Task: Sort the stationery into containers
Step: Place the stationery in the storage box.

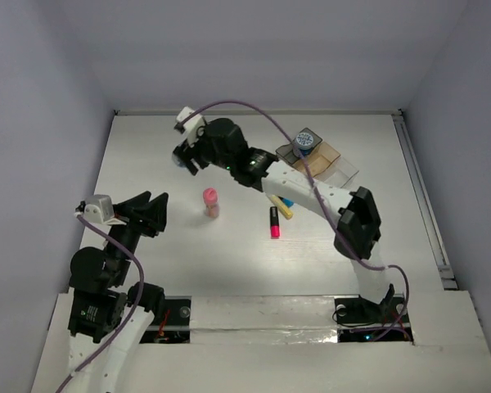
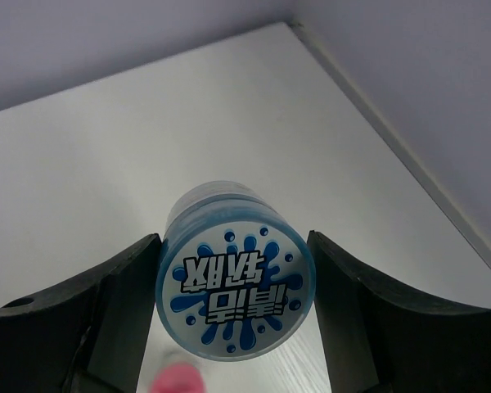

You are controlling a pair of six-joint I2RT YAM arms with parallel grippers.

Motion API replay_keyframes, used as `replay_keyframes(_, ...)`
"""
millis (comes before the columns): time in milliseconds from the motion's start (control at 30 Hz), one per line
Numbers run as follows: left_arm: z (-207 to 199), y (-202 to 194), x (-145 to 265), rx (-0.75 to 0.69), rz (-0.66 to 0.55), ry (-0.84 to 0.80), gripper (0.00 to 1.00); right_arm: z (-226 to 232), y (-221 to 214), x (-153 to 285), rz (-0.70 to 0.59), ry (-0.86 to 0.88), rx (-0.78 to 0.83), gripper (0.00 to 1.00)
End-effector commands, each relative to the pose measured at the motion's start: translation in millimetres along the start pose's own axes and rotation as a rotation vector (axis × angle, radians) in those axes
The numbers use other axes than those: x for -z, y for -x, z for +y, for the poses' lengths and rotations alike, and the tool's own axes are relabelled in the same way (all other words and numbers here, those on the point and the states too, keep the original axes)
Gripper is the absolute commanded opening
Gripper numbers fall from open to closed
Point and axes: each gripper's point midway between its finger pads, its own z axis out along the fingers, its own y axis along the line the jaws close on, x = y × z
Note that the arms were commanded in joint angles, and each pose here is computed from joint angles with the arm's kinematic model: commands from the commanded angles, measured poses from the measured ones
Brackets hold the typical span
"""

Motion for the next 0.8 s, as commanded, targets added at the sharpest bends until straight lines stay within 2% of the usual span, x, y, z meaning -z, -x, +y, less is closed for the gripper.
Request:
replay_keyframes(0,-22,-11,-9,0.015,0.044,-0.129,0.47,-113,21,49,-0.092,-0.287,-0.130,0.52)
replay_keyframes(33,-24,-16,-11,0.017,0.062,-0.143,0.47,-130,19,59,-0.100,-0.335,-0.143,0.52)
replay_keyframes(233,-32,-55,-23,0.027,0.207,-0.214,0.47,-234,-67,137,0.064,-0.588,-0.256,0.52)
replay_keyframes(333,-33,-65,-23,0.029,0.245,-0.228,0.48,-267,-107,164,0.133,-0.658,-0.318,0.52)
replay_keyframes(567,-30,-74,-26,0.031,0.277,-0.217,0.48,-291,-167,175,0.244,-0.693,-0.388,0.52)
replay_keyframes(767,-29,-76,-27,0.031,0.284,-0.213,0.48,-288,-184,165,0.272,-0.655,-0.412,0.52)
